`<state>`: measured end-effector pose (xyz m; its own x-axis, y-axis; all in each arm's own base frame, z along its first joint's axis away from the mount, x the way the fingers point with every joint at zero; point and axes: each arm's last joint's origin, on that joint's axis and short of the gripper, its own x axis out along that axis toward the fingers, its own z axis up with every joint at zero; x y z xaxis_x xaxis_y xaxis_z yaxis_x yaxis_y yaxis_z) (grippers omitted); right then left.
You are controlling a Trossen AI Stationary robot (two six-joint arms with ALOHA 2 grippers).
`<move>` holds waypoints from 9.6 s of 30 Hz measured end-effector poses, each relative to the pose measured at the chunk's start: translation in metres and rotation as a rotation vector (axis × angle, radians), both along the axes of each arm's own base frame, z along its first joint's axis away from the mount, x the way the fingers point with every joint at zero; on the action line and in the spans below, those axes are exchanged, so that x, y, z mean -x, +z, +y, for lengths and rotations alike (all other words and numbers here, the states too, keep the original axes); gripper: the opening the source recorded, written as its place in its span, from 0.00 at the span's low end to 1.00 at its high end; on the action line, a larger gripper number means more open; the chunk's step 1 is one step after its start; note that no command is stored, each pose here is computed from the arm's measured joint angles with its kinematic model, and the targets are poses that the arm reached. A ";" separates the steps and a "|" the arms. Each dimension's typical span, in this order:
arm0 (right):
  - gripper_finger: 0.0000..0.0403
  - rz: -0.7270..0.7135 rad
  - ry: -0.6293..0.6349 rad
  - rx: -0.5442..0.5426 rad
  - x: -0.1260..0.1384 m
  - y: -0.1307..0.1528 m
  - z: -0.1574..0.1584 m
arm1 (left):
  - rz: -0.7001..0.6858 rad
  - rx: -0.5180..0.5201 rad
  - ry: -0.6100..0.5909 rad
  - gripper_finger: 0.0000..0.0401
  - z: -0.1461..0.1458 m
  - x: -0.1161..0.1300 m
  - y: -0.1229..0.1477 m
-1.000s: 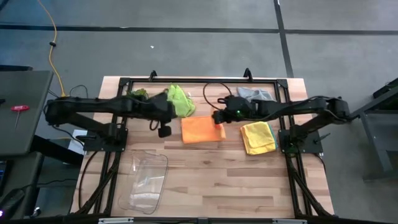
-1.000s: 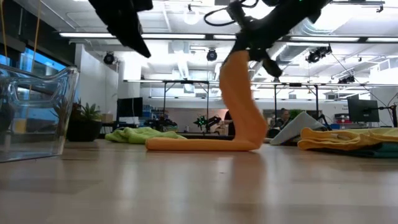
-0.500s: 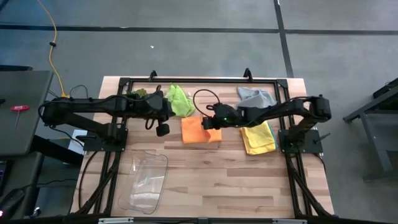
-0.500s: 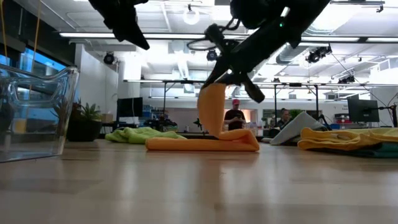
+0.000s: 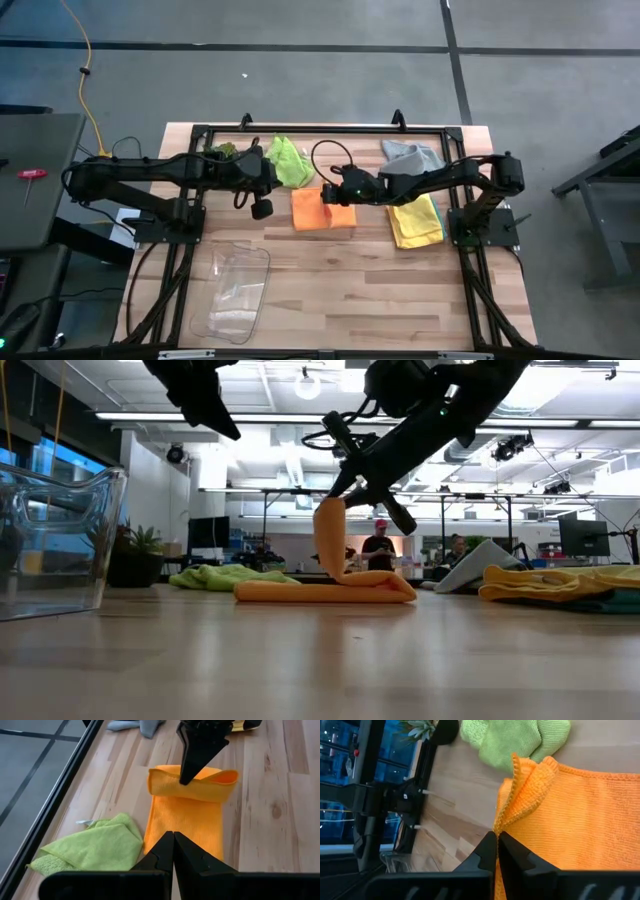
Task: Fold microfiber towels
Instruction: Fold the orange towel, then stack the orange towel on top of the yellow towel, then fold the light blue towel
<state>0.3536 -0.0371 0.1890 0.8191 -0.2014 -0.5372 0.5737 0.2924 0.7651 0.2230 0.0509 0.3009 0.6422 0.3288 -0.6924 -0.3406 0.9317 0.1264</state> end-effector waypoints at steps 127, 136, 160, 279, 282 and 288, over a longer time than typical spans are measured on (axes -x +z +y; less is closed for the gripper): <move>0.00 1.067 -0.123 -0.232 0.222 0.045 0.027 | 0.002 0.075 0.072 0.00 0.000 0.003 -0.002; 0.02 1.152 -0.198 -0.208 0.209 0.033 0.026 | 0.006 0.069 0.065 0.00 0.000 0.003 -0.003; 0.36 1.050 -0.158 -0.162 0.180 0.042 0.023 | 0.018 0.039 0.038 0.00 0.000 0.003 -0.002; 0.57 0.041 -0.361 0.074 0.187 -0.009 -0.051 | -0.221 0.045 0.186 0.00 0.007 -0.022 0.005; 0.57 0.037 -0.329 0.073 0.187 -0.006 -0.042 | -0.209 0.052 0.183 0.00 0.008 -0.028 0.000; 0.57 0.188 -0.394 0.011 0.199 -0.016 -0.030 | -0.197 0.056 0.178 0.00 0.008 -0.029 -0.002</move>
<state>0.1542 -0.0669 0.1726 0.5667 -0.4851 -0.6660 0.7723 0.0310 0.6345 0.2515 0.0591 0.2989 0.7016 0.4137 -0.5801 -0.5130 0.8583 -0.0083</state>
